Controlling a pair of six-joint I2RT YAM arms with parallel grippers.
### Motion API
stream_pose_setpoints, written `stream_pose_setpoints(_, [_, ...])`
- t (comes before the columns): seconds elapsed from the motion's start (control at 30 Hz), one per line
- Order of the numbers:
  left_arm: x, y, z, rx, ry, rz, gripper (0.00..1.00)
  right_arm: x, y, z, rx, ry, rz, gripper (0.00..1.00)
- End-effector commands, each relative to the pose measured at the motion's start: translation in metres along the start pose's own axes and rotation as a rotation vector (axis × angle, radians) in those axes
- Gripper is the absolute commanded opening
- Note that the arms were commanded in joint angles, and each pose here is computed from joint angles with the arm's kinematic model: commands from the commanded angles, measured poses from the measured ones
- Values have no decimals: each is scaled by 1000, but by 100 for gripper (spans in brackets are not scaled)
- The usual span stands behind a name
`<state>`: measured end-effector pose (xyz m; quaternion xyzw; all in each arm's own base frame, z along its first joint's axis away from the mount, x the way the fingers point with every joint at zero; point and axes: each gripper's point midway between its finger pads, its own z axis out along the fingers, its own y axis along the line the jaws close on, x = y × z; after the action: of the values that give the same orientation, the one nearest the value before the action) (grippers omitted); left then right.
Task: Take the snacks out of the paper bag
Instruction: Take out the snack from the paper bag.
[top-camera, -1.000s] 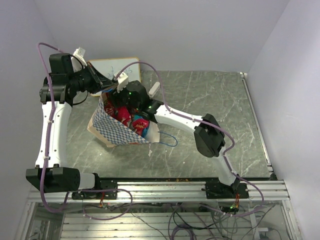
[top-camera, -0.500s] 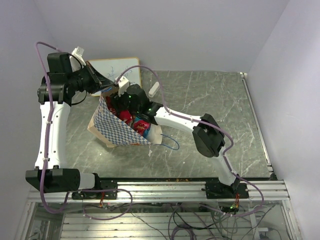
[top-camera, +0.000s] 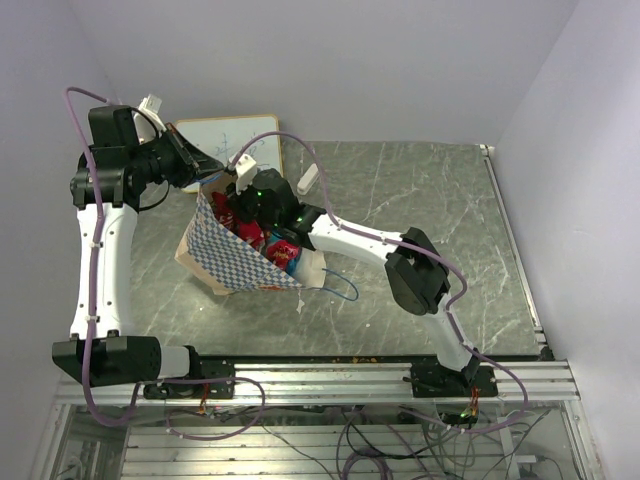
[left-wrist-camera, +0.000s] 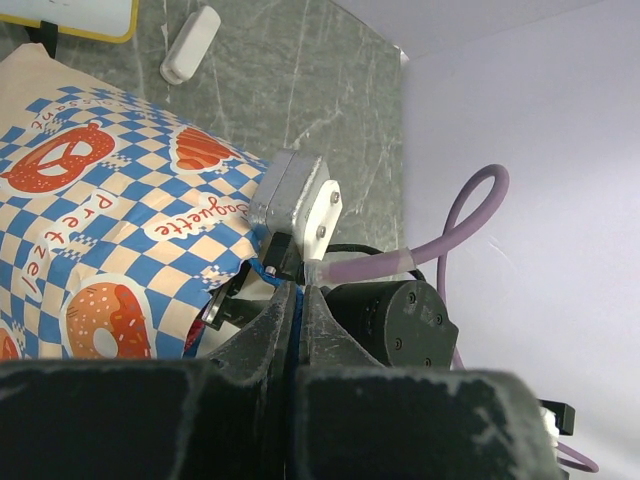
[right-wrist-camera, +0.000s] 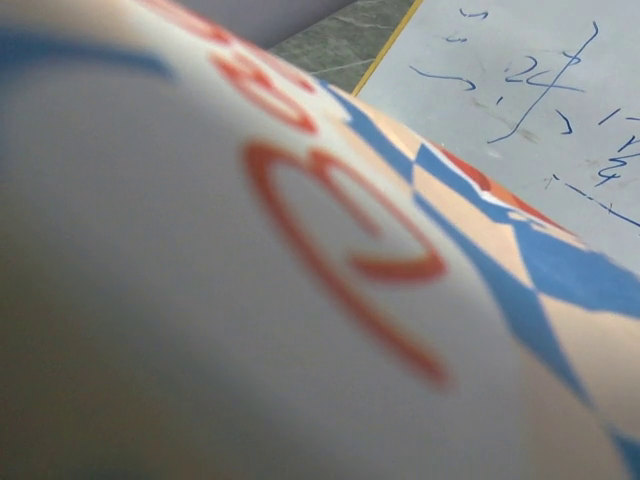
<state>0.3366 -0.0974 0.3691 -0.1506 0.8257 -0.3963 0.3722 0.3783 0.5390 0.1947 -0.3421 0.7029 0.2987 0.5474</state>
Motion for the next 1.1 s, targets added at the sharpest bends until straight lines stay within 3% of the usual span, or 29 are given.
stream_pose_setpoints(0.0, [-8,-21,-13,71,-49,35,7,4,9,-7,-22,45,-18,10])
stream_pose_setpoints(0.1, [-8,-19,-12,62,-56,27,7,-19,7,-15,-7,7,-24,0])
stream_pose_setpoints(0.4, [-11,-13,-12,41,-79,21,7,-86,-1,-54,35,-119,5,0])
stream_pose_setpoints(0.7, [-12,-8,-11,15,-98,11,7,-101,-3,-90,46,-146,40,0])
stream_pose_setpoints(1.07, [-11,5,-6,-31,-95,-26,7,-175,-22,-158,125,-255,98,0])
